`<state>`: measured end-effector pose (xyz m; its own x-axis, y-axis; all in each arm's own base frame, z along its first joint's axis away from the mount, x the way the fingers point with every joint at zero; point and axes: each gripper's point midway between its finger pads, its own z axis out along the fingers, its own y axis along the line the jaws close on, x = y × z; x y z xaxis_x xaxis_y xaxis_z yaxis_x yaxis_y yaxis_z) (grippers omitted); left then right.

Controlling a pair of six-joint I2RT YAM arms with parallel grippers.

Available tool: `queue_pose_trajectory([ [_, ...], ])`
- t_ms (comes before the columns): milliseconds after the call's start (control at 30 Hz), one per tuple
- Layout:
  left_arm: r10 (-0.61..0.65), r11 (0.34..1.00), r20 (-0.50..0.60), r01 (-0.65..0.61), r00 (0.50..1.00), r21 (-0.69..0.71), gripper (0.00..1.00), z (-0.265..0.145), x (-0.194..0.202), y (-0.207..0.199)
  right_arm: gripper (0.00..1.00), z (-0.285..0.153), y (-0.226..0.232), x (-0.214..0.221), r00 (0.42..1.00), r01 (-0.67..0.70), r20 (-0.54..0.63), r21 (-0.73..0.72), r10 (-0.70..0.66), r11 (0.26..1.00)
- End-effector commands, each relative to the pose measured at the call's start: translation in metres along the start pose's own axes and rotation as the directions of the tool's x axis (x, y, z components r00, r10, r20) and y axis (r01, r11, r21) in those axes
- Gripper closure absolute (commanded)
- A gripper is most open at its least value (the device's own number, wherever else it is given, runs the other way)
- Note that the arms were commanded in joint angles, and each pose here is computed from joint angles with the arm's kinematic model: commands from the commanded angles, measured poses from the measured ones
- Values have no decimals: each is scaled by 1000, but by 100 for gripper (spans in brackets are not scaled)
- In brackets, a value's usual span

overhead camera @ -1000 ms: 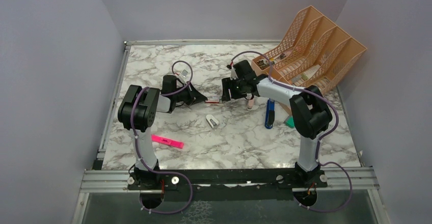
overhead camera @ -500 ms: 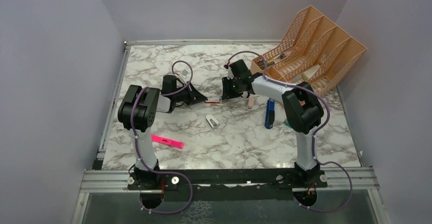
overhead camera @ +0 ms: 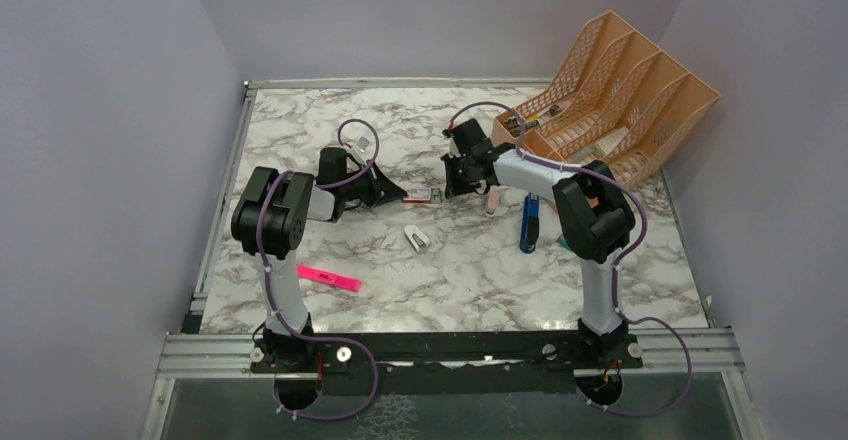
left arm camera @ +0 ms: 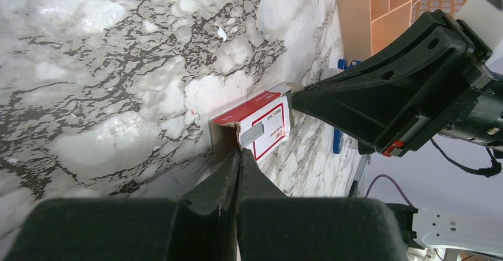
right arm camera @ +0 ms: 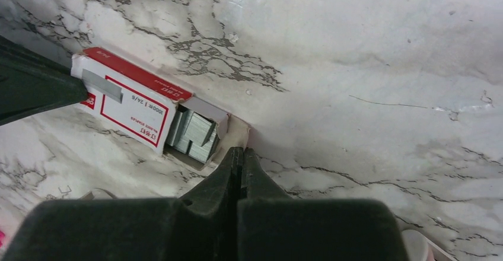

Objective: Load the staples into the stapler

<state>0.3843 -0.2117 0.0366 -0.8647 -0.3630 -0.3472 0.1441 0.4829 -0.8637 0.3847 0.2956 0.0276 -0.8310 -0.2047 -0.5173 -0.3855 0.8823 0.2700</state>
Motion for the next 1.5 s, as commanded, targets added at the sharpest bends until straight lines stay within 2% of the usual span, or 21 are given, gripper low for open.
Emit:
queue_pose_trajectory([
  [0,46,998,-1,-46,999,34,100,-5,-3,-7,99,-7,-23,-1,1000,15,0,111,-15,994],
  [133,47,999,23,-47,999,20,100,-10,-10,-4,99,-14,-44,0,1000,6,5,185,-7,983],
  [400,65,997,74,-62,995,-42,100,-24,-31,5,99,-22,-57,6,1000,-24,7,236,23,971],
  [500,74,994,87,-66,994,-84,96,-27,-37,12,99,-25,-61,7,999,-38,11,254,36,967],
  [600,81,987,96,-66,992,-149,86,-32,-43,21,96,-31,-63,2,998,-58,32,258,52,964],
  [733,105,972,105,-80,989,-220,63,-38,-51,23,72,-47,-61,-14,993,-83,100,257,59,963],
  [867,152,953,119,-114,981,-279,49,-47,-62,12,57,-77,-53,-40,977,-123,200,240,75,963],
  [1033,232,918,163,-161,959,-362,45,-71,-82,-20,53,-124,-53,-58,951,-167,295,239,92,957],
  [1200,350,855,215,-217,912,-470,37,-123,-100,-65,54,-155,-60,-32,944,-203,306,250,122,947],
  [1267,400,814,221,-233,890,-533,27,-147,-99,-74,54,-171,-56,-19,944,-189,311,227,113,955],
  [1333,451,786,210,-275,867,-554,5,-166,-90,-84,52,-181,-57,-2,947,-172,304,223,99,960],
  [1367,476,774,197,-302,857,-557,2,-172,-84,-85,49,-186,-58,8,950,-159,299,222,87,962],
  [1467,505,745,169,-329,846,-581,1,-188,-65,-83,35,-195,-61,34,953,-156,290,223,87,962],
])
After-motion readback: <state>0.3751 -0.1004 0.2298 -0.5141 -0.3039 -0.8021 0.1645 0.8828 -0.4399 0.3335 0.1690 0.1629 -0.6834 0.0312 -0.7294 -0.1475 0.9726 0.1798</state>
